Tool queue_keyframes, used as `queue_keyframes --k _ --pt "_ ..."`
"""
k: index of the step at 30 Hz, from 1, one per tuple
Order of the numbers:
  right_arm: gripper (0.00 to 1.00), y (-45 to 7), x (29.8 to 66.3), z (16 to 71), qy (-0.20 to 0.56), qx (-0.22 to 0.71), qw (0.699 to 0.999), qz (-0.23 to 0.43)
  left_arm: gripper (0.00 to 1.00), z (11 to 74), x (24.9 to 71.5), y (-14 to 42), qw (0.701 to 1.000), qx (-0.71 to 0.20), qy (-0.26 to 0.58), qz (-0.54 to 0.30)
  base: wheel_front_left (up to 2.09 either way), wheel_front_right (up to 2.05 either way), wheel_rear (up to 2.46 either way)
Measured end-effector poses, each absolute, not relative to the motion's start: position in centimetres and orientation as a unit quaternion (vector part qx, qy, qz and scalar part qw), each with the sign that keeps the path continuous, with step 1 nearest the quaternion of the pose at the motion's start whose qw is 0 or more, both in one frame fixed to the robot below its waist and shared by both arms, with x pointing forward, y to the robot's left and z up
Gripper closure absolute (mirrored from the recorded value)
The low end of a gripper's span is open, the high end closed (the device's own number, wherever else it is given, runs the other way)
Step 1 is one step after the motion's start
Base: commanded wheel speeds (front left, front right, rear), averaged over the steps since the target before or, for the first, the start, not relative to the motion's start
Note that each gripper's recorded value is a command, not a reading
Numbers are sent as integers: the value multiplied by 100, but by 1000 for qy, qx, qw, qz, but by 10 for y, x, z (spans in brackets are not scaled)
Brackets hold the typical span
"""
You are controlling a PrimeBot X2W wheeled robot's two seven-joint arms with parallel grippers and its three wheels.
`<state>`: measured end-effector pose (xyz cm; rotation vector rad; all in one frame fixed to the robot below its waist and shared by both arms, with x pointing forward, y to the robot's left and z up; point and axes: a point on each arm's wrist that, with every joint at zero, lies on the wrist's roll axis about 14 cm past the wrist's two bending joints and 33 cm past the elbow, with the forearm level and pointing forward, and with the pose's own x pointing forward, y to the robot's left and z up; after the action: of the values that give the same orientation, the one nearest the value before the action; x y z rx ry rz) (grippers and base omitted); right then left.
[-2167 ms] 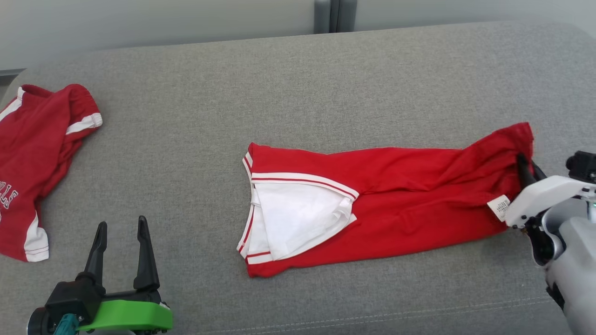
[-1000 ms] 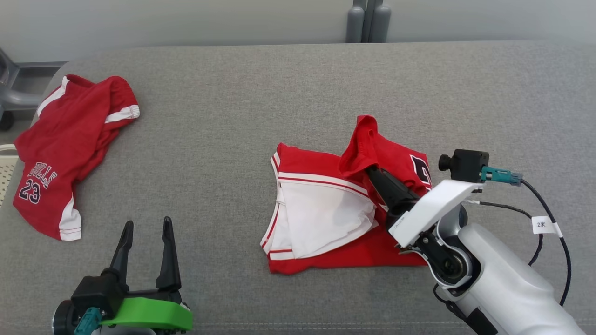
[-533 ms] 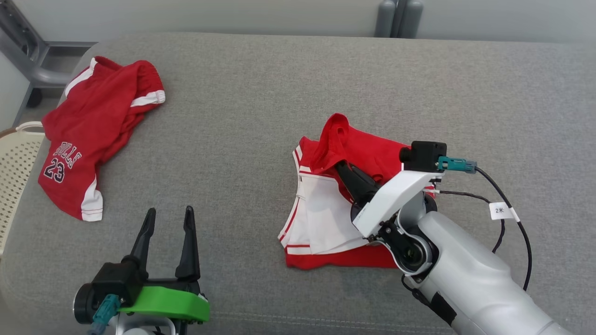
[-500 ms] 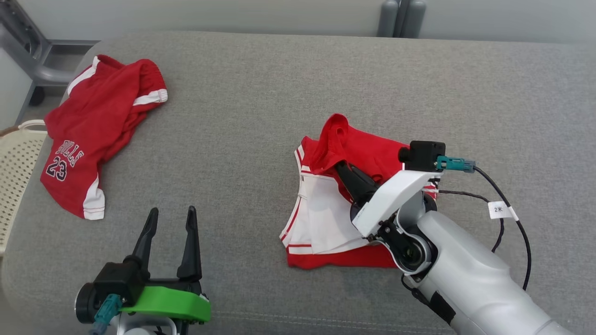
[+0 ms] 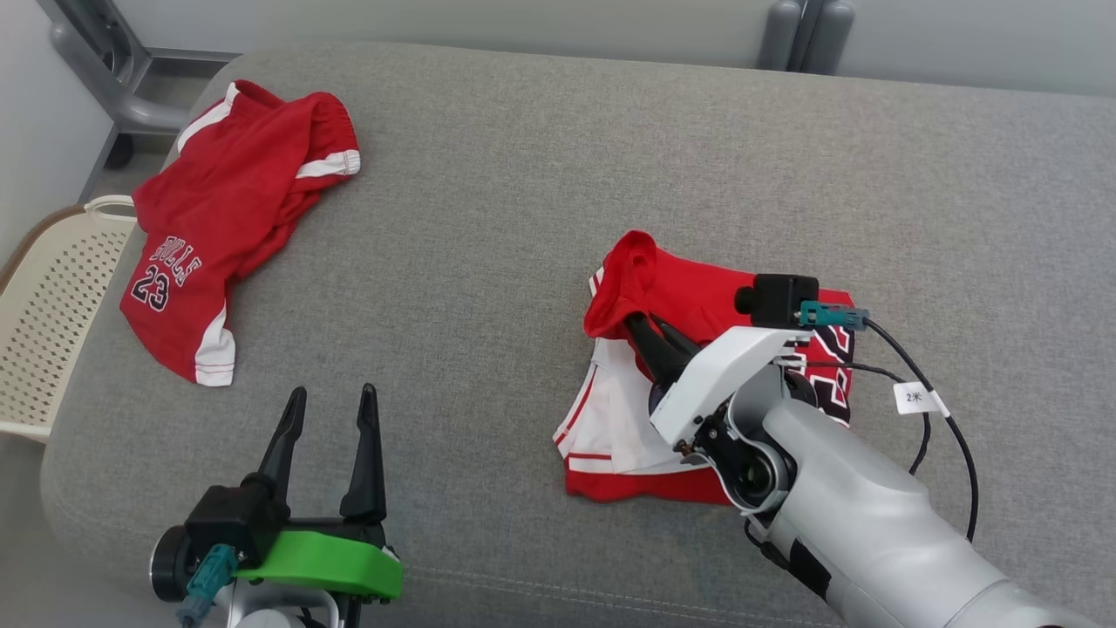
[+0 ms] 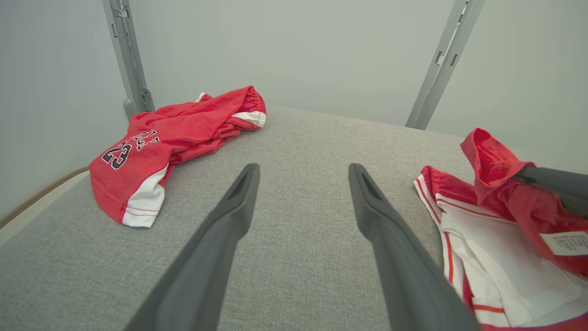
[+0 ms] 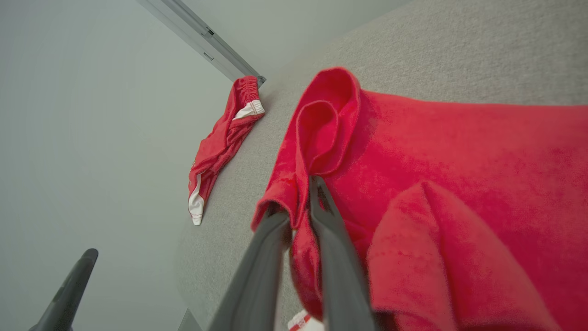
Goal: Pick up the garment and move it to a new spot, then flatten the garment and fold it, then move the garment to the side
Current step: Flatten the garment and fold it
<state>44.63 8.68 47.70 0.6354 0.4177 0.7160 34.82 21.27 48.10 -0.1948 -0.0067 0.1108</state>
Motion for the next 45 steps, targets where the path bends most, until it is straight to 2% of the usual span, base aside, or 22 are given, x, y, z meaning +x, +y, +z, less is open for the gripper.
queue_keyframes --k 7,16,28,34,35,36,37,38,45 --pt "0 81 449 489 176 318 868 339 0 482 350 213 994 -97 -5 55 0 0 0" --pt "0 49 465 518 108 326 880 328 0 483 355 208 994 -97 -7 46 0 0 0" --pt "0 -43 487 514 56 239 935 257 0 485 359 205 994 -96 -11 40 0 0 0" --pt "0 -53 483 502 60 212 944 247 0 485 360 205 995 -96 -11 40 0 0 0" --pt "5 -52 480 497 66 201 945 250 0 484 360 205 995 -96 -10 40 0 0 0" --pt "44 -51 479 493 69 192 946 253 0 484 359 206 995 -96 -10 40 0 0 0" --pt "63 -49 478 490 73 185 946 255 0 484 359 205 995 -96 -9 40 0 0 0" --pt "100 -48 477 487 76 177 947 257 0 483 359 206 995 -96 -9 41 0 0 0" --pt "100 -41 471 462 98 101 952 273 0 483 358 209 994 -95 -9 45 0 0 0"
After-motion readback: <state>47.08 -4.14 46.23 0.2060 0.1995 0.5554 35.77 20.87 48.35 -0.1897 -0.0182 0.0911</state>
